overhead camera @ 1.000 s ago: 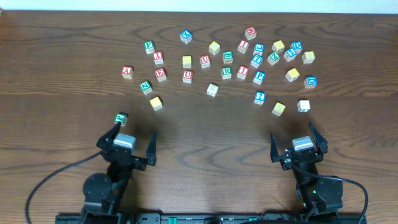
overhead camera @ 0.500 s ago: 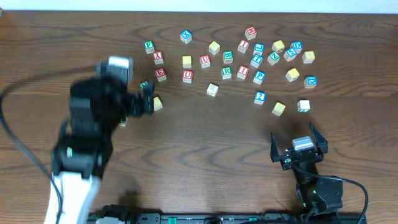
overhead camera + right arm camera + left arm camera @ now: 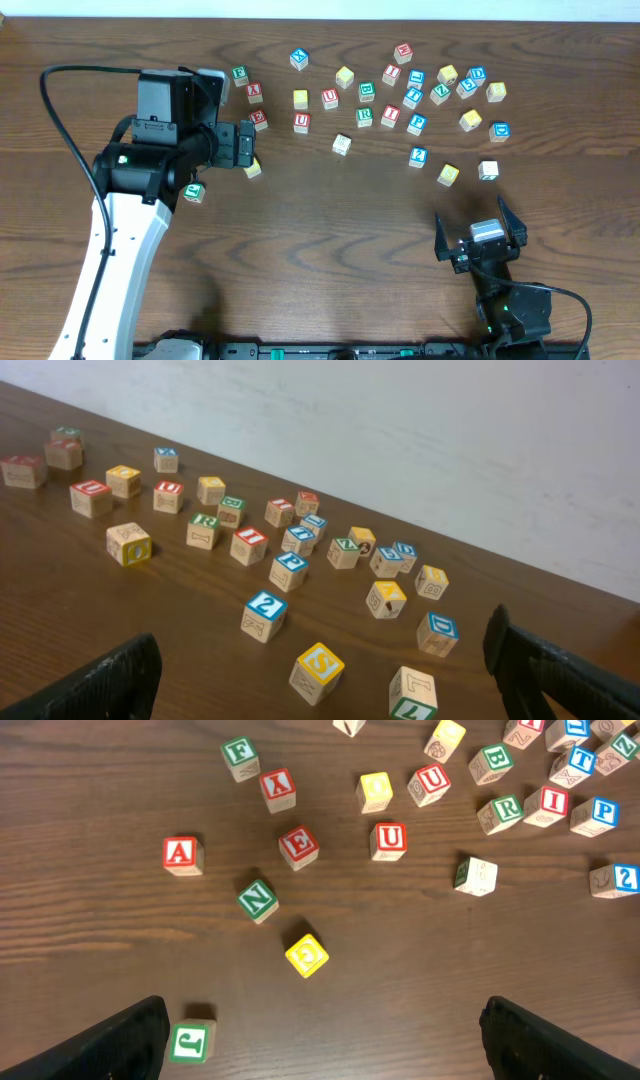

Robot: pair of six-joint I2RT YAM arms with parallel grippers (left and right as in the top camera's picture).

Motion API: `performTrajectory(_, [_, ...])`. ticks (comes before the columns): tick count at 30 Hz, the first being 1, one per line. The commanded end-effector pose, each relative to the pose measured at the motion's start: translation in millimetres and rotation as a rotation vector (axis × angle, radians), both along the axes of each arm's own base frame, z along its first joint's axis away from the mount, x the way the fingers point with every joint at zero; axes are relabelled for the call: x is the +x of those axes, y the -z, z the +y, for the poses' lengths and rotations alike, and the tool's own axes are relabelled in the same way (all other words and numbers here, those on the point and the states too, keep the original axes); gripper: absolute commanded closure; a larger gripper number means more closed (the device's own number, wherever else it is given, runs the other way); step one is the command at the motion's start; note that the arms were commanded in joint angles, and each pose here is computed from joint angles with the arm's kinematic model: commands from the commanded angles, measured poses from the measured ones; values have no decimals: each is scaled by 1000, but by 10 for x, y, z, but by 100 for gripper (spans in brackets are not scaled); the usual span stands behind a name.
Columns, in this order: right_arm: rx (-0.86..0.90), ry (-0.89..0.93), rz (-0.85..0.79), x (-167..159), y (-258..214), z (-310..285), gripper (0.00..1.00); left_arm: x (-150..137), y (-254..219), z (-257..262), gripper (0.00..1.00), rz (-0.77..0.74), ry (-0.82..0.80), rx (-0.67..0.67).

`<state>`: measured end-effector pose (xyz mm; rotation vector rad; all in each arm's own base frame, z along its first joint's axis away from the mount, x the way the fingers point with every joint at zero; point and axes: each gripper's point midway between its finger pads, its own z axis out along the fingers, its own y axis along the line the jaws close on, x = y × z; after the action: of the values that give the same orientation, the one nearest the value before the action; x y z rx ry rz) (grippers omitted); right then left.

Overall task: Spell out NEURIPS
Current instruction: 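Move the left gripper over the green N block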

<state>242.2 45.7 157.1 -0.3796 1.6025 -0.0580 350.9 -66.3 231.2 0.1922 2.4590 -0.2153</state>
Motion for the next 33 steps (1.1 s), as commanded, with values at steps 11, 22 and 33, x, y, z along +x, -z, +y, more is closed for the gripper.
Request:
performTrajectory(11, [13,22,3,6,8,-44,1,203,181,326,2,63,-340,-6])
performTrajectory(22, [13,22,3,6,8,-44,1,473,753,406,2,295,-506,12])
performTrajectory(33, [13,22,3,6,8,-44,1,569,837,435,2,325,-689,-90])
